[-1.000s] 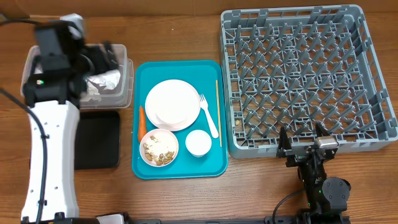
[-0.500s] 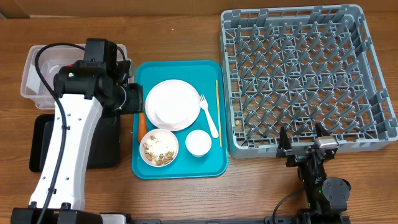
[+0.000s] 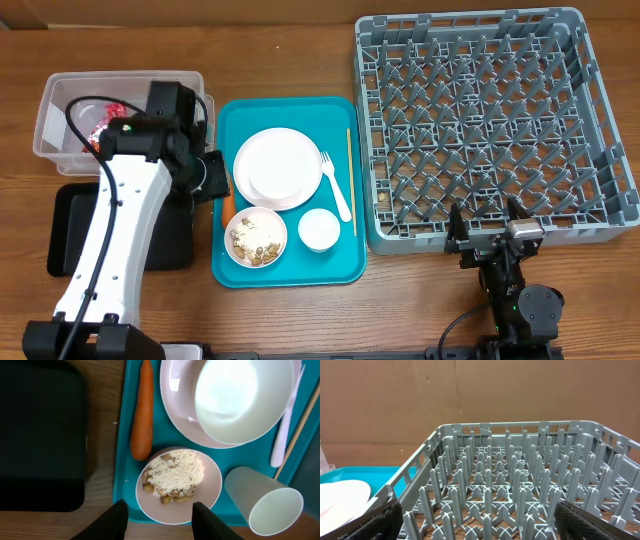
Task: Sort waste into correct bins and load items into the dishwasher
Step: 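Move the left gripper over the orange carrot on the teal tray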
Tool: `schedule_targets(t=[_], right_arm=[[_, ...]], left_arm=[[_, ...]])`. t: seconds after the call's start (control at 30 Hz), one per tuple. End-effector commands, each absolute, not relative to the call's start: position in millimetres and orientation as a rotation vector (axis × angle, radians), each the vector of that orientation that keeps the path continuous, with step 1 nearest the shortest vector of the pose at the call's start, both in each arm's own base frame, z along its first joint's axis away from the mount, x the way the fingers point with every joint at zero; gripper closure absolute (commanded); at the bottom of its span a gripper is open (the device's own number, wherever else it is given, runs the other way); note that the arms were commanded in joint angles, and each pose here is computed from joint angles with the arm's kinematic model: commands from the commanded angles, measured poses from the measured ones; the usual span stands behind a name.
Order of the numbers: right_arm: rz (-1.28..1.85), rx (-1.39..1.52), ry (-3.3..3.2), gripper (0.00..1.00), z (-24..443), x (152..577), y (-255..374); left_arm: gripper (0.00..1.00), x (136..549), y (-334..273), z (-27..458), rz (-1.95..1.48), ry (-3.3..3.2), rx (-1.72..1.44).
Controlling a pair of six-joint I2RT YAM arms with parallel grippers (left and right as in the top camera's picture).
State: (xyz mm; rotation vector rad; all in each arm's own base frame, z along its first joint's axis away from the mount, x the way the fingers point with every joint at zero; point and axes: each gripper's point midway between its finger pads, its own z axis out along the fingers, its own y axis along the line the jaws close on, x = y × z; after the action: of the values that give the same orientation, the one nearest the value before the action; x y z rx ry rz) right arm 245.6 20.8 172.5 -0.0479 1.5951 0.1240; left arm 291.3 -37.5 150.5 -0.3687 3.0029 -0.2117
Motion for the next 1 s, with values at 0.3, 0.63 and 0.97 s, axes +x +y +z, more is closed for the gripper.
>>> schedule_targets(t=[0.3, 0.63, 0.97], right_arm=[[0.121, -0.047, 1.59, 0.0, 171.0, 245.6, 20.3], [0.121, -0.047, 1.59, 0.0, 171.0, 245.6, 20.3], [0.121, -0.047, 1.59, 0.0, 171.0, 245.6, 20.3]], left_arm=[[0.58, 283.6, -38.7, 99.9, -0.224, 3.021, -0.493], [0.73, 308.1, -36.6, 79.7, -0.225, 2.902, -0.464], [0.67, 313.9, -30.2, 73.6, -0.177, 2.867, -0.463]])
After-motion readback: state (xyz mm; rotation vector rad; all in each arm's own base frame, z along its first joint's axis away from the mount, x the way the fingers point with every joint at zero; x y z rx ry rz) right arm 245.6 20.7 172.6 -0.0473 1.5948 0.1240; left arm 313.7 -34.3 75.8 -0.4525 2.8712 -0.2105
